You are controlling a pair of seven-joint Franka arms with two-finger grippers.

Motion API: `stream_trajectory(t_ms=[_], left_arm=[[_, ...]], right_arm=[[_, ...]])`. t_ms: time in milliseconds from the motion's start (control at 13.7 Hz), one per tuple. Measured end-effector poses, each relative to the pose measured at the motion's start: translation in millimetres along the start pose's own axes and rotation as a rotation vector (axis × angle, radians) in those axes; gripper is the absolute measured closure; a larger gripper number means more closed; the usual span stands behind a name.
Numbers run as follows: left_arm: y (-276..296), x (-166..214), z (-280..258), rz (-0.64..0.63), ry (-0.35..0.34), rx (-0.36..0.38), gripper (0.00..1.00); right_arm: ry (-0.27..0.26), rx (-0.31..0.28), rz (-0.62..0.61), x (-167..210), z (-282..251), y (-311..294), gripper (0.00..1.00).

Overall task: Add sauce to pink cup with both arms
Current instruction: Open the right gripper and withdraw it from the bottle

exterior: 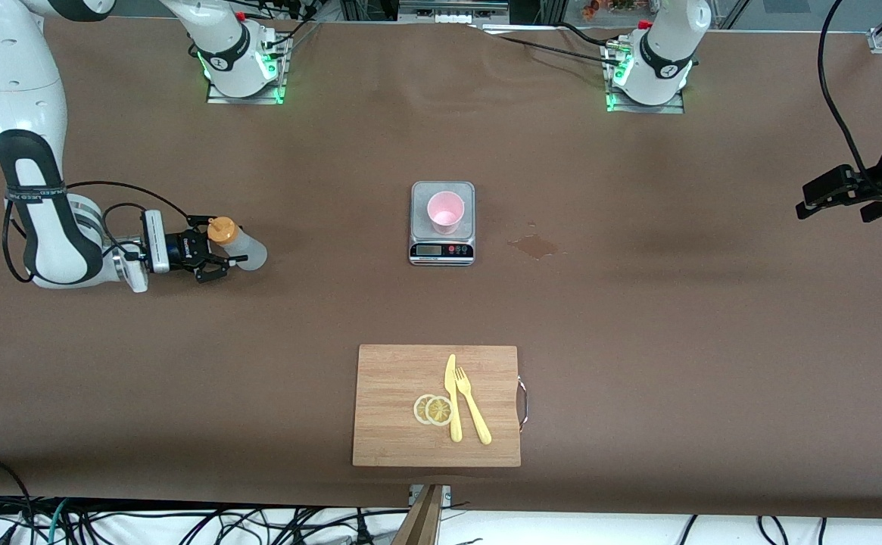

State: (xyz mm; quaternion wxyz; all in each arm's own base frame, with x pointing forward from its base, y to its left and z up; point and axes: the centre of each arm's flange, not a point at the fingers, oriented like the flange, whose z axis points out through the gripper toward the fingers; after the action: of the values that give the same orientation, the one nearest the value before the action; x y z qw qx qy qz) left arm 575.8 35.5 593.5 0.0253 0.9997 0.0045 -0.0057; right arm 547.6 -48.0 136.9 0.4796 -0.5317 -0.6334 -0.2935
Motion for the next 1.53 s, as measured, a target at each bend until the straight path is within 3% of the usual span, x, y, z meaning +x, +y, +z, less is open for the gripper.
stream_trajectory(t_ms=[146, 219, 437, 875, 1093, 1239, 1531], left_arm=[[0, 0, 0, 0.0, 0.0, 0.0, 0.0], [0, 0, 0, 0.0, 0.0, 0.0, 0.0], [0, 0, 0, 0.0, 0.0, 0.0, 0.0], [0, 0, 0, 0.0, 0.0, 0.0, 0.0], [0, 0, 0, 0.0, 0.0, 0.0, 0.0], [0, 0, -1, 0.0, 0.001, 0.0, 0.0], [0, 0, -1, -0.001, 0.001, 0.0, 0.0]], right_arm=[[-0.004, -0.003, -0.007, 2, -3, 2, 0.02], [-0.009, -0.008, -0.011, 2, -6, 3, 0.0], [-0.039, 0.0, -0.014, 0, -27, -2, 0.0], [-0.189, 0.045, -0.062, 19, -84, -8, 0.0], [-0.327, 0.045, -0.052, 68, -123, -5, 0.0], [-0.453, -0.002, -0.005, 113, -153, -7, 0.0], [-0.645, -0.106, 0.141, 204, -177, -9, 0.0]])
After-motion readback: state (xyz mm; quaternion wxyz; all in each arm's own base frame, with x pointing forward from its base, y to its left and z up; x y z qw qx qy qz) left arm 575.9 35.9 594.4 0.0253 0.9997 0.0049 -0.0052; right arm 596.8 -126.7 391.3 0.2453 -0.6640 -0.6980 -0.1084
